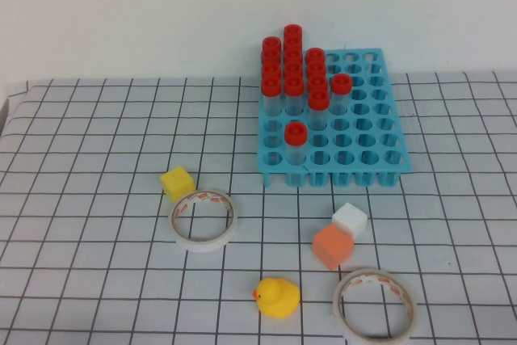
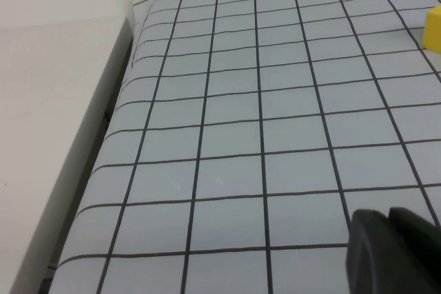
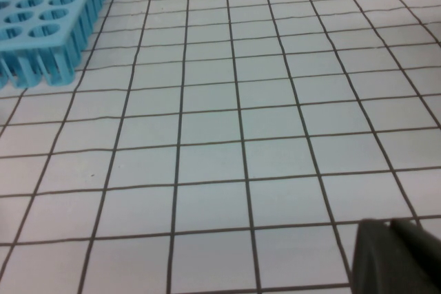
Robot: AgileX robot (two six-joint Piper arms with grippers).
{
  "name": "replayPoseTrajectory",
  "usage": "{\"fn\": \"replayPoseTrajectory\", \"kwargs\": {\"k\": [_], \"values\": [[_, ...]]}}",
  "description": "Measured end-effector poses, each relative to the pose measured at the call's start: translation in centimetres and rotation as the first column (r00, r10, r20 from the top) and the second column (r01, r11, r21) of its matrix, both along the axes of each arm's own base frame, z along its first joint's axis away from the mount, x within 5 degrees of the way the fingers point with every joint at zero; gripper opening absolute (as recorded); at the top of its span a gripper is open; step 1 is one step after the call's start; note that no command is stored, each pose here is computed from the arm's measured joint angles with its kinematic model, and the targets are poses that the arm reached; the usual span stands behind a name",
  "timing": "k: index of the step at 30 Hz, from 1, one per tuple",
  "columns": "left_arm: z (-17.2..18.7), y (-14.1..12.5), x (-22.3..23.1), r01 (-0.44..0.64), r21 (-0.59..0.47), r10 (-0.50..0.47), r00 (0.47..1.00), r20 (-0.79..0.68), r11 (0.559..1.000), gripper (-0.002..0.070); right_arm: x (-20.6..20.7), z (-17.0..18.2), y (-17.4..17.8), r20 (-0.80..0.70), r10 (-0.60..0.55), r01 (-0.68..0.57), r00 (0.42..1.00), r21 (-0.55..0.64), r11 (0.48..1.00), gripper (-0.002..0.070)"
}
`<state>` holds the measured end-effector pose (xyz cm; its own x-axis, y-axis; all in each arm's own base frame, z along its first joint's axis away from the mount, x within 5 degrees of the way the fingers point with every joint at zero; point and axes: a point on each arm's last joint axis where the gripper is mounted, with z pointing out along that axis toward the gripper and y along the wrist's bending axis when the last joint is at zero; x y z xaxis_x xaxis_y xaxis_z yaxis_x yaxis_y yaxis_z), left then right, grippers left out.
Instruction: Place the test tubes
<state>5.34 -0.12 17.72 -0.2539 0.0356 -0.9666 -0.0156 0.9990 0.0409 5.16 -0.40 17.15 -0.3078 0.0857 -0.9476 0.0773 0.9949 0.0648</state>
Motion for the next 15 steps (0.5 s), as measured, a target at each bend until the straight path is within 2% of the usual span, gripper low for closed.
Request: {"fn": "replayPoseTrajectory", "kwargs": {"k": [15], "values": [[0.01,-0.02,-0.02,0.006,0.016,-0.006,1.0,-0.005,1.0,-0.0001,0.0,0.0,0.0,0.0,0.0,0.0,1.0,0.0,1.0,-0.0001]]}}
